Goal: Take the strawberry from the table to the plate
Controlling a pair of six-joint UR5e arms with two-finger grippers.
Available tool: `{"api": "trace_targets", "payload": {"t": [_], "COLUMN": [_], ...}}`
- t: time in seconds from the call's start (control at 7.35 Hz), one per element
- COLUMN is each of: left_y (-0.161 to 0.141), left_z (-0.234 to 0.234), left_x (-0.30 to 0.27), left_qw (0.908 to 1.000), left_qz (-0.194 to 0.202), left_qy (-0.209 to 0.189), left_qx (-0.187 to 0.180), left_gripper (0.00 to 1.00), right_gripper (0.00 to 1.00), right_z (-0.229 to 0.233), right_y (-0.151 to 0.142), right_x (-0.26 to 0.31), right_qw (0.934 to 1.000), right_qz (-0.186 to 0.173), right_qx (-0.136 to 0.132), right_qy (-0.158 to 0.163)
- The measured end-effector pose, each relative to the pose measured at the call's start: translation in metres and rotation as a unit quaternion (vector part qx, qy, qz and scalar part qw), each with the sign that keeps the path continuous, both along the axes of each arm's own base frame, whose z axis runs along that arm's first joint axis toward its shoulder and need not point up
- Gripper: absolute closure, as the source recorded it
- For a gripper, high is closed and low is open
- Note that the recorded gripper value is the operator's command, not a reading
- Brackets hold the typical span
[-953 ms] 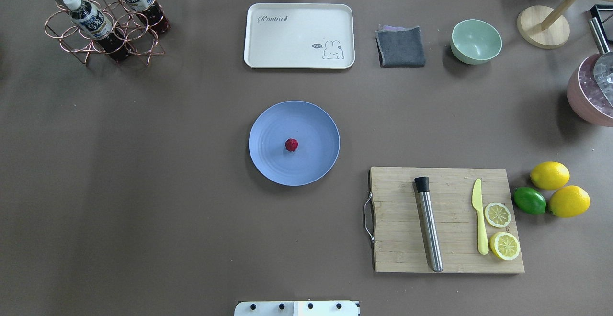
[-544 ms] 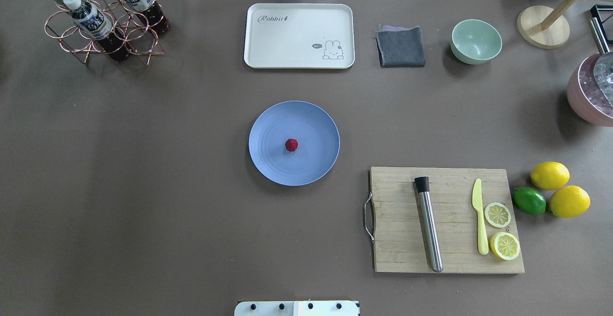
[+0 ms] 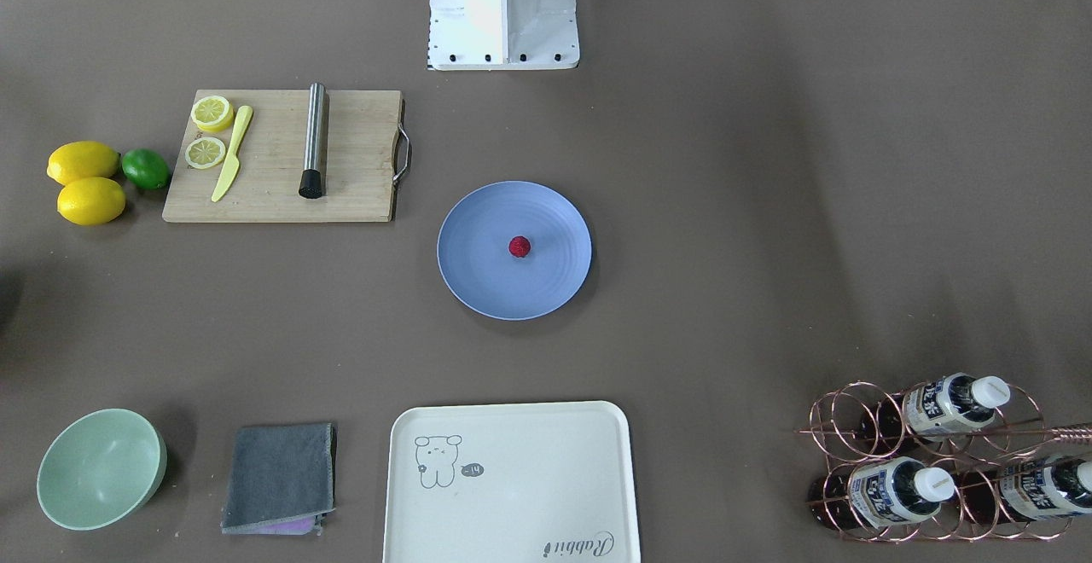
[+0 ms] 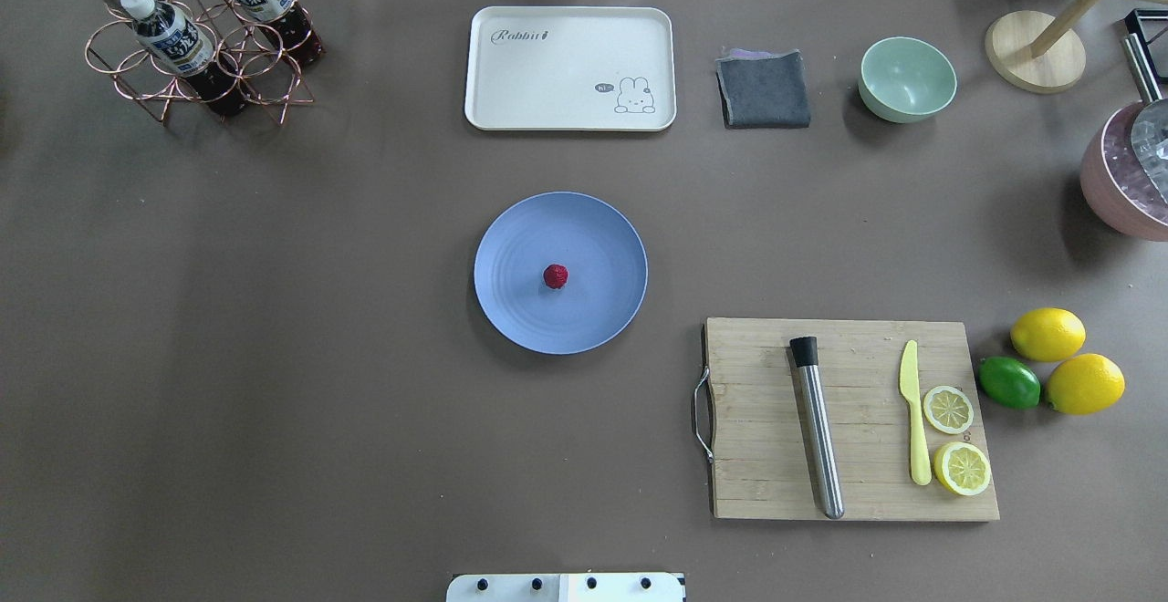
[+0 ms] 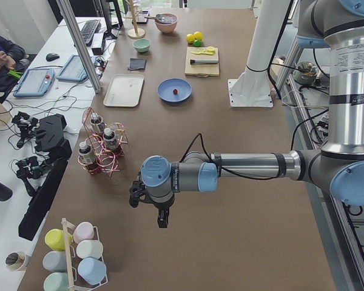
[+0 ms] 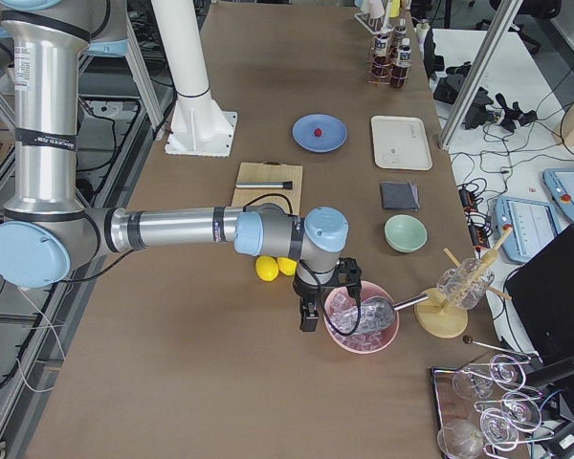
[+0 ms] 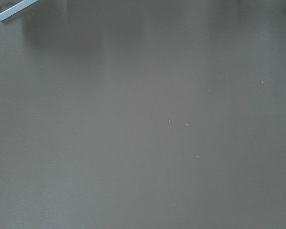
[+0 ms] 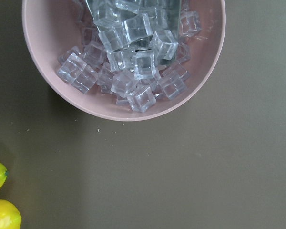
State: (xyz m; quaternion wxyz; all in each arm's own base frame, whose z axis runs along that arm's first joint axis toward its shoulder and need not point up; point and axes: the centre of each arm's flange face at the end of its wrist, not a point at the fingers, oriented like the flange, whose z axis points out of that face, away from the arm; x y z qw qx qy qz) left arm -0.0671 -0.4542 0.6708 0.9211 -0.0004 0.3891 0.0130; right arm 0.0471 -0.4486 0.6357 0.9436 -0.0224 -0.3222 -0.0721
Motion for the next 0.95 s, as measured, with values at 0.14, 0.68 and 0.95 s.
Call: {"api": "trace_targets", "payload": {"t": [0.14, 0.68, 0.95], "left_y": [0.001, 0.005, 0.015], "left_z": [0.002, 0.008, 0.016], "left_x": [0.000, -0.001, -0.001], "left_qw": [1.0000, 1.0000, 0.9999], "left_qz": [0.000, 0.000, 0.000], "left_qy": [0.000, -0.002, -0.001], "left_qx": [-0.002, -0.009, -0.017], "left_gripper": [0.02, 0.02, 0.02], "right_gripper": [0.00, 0.00, 0.00], "right_z": [0.003, 0.010, 0.012], "right_y": [0.003, 0.011, 0.013], "right_x": [0.000, 0.001, 0.001], "right_qw": [1.0000, 0.9999, 0.9999], "right_qz": [0.000, -0.001, -0.001], "right_qx": [-0.003, -0.011, -0.013], "right_qy": [0.000, 0.001, 0.000]}}
